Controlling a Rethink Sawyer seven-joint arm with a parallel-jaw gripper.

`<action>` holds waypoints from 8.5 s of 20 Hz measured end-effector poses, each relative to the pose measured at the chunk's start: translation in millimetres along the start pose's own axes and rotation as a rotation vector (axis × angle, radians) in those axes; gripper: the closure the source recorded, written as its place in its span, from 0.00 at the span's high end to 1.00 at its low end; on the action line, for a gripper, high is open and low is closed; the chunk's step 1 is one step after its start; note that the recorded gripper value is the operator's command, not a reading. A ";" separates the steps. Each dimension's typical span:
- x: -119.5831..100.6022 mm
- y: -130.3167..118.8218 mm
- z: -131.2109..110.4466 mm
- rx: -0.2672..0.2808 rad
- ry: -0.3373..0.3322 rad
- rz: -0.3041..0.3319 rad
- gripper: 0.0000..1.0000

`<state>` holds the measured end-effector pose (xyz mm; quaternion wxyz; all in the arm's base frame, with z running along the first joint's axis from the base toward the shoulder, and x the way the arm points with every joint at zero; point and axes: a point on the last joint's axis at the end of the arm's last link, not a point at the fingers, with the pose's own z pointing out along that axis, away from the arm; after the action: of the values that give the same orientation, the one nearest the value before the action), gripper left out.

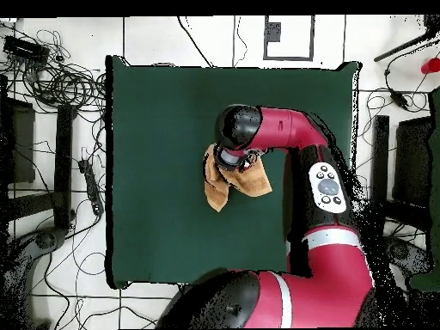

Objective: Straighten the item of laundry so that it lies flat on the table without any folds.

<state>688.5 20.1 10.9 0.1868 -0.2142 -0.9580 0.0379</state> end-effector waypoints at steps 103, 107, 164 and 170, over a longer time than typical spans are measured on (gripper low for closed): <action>-7.9 9.4 -8.2 -0.005 -0.073 -0.017 0.00; -4.0 11.8 -17.6 -0.015 -0.035 -0.012 0.00; 114.7 21.7 -15.2 -0.061 0.064 -0.084 0.00; 108.6 19.6 -9.8 -0.058 0.062 -0.083 0.00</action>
<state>608.8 83.8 54.1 0.2117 -0.1805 -0.9605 -0.0044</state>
